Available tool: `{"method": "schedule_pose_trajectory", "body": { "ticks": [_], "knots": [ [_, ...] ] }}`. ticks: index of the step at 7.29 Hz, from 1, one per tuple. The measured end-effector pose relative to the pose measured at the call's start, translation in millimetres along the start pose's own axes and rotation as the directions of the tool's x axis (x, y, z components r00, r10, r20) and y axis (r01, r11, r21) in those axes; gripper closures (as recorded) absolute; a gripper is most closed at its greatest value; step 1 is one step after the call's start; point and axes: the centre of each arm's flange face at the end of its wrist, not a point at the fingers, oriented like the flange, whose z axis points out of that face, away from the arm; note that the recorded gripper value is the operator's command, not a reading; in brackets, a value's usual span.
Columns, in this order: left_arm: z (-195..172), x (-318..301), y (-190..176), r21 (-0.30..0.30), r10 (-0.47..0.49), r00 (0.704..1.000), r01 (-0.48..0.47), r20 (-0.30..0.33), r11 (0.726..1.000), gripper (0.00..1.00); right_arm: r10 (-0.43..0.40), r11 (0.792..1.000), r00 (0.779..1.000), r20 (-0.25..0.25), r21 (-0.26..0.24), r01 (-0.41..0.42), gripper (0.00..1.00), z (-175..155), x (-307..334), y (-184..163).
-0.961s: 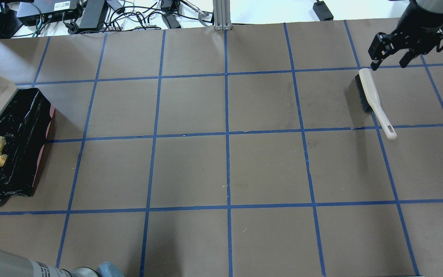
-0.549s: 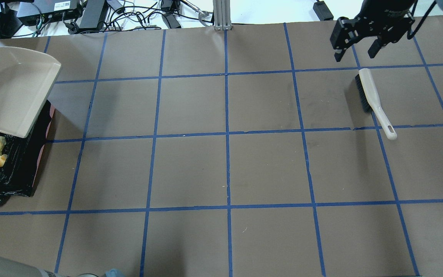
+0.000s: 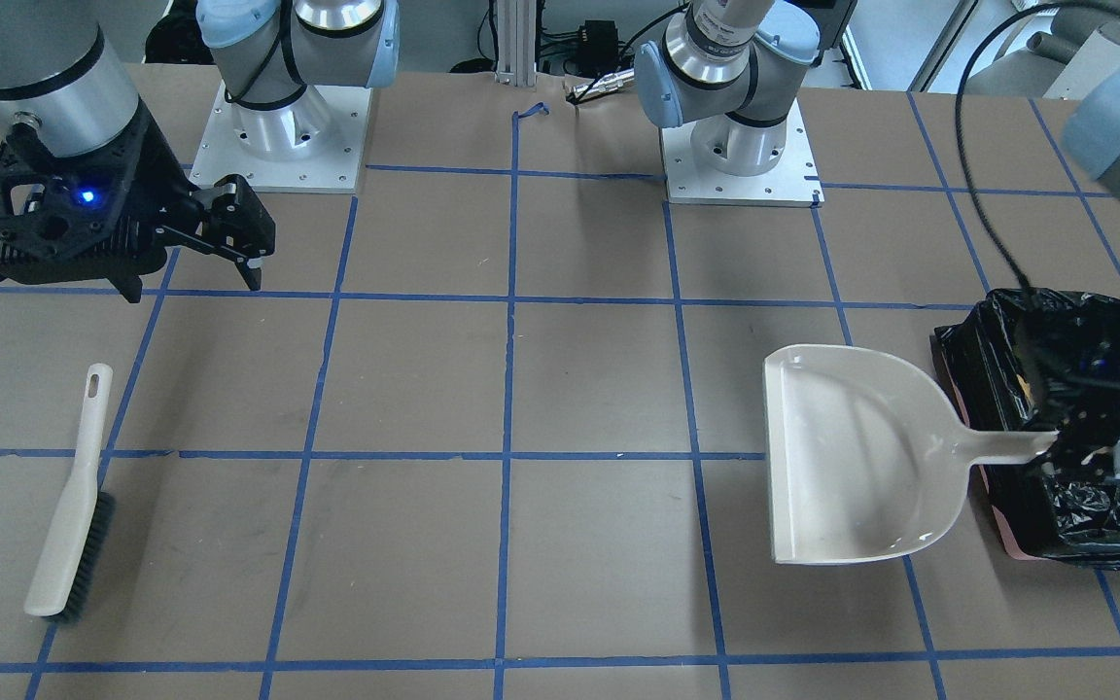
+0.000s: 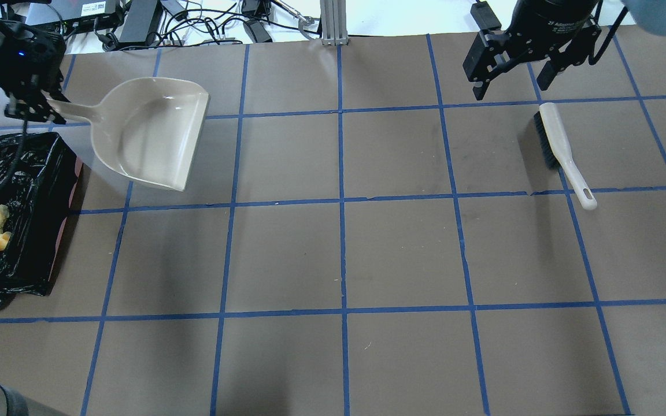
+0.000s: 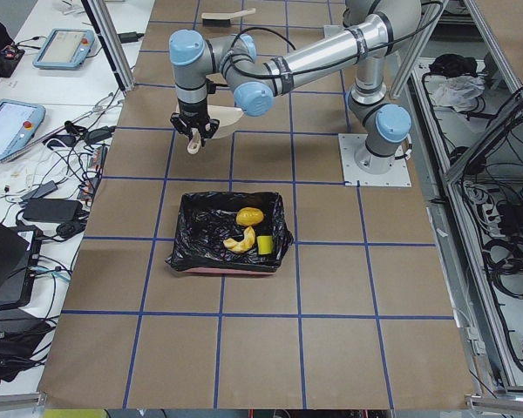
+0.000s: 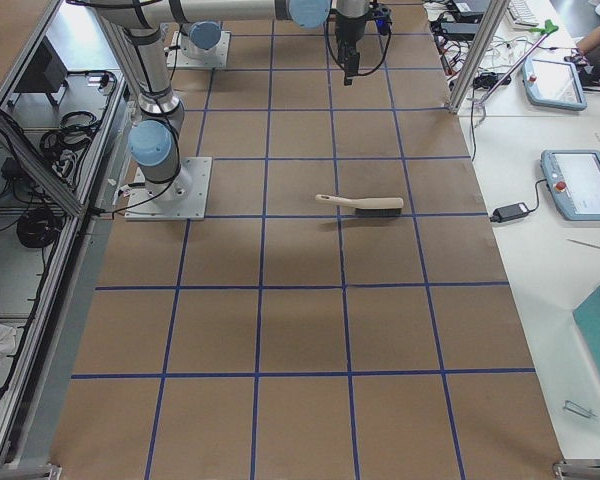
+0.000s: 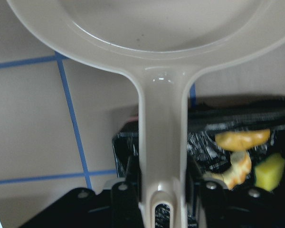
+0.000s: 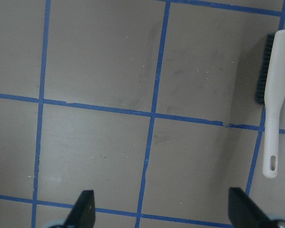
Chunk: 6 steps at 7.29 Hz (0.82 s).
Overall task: Sweep and dump trash into bin
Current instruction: 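Lower the empty dustpan back onto the table with the left gripper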
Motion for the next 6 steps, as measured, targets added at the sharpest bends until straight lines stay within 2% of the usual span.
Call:
{"method": "schedule_pose_trajectory", "body": {
  "ticks": [1, 3, 6],
  "knots": [
    [34, -6, -15, 0.006, -0.013, 1.0, 0.013, 0.008, 1.0, 1.0, 0.003, 1.0, 1.0, 0.002, 0.008, -0.003, 0.0, -2, 2, 0],
    [87, -18, -42, 0.042, -0.06, 0.998, 0.061, -0.021, 0.997, 1.0, 0.009, 1.0, 1.0, 0.002, 0.003, -0.009, 0.0, -1, 5, 1],
    [110, -47, -83, 0.037, -0.036, 0.999, 0.036, -0.016, 0.999, 1.0, 0.013, 1.0, 1.0, 0.001, 0.003, -0.013, 0.0, -1, 6, 3]
  ]
}}
